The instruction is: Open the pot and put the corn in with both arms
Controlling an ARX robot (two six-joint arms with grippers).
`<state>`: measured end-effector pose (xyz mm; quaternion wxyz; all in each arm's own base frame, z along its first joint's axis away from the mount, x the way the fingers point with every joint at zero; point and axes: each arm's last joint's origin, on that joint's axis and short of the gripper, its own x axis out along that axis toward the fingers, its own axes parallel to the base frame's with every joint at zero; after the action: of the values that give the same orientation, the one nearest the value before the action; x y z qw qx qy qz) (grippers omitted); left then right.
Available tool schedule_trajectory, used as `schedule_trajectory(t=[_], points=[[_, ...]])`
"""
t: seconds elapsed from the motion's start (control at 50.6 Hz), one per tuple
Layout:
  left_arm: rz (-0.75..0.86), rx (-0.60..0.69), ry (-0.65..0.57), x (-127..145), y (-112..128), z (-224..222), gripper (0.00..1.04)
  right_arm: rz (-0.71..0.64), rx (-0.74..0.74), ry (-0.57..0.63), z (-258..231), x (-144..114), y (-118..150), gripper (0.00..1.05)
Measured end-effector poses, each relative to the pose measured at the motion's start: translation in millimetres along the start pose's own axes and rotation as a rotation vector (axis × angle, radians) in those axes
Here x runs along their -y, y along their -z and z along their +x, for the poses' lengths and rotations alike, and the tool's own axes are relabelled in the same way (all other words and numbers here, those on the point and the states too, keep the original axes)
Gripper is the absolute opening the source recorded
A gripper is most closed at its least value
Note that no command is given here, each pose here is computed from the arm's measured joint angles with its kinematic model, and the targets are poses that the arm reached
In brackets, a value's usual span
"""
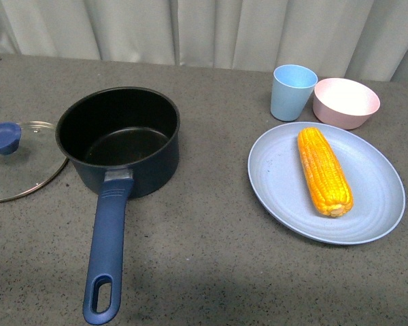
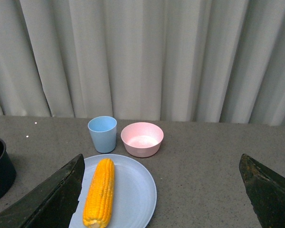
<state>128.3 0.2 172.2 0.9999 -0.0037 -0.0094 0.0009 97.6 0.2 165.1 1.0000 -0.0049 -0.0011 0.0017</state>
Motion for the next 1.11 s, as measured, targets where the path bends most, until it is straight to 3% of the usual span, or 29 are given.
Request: schedule_trajectory(t=[1.106], points=[[0.000, -0.003, 0.000, 0.0, 1.6, -31.5, 0.04, 0.000, 0.000, 0.000, 0.0, 0.0, 0.0, 0.95]])
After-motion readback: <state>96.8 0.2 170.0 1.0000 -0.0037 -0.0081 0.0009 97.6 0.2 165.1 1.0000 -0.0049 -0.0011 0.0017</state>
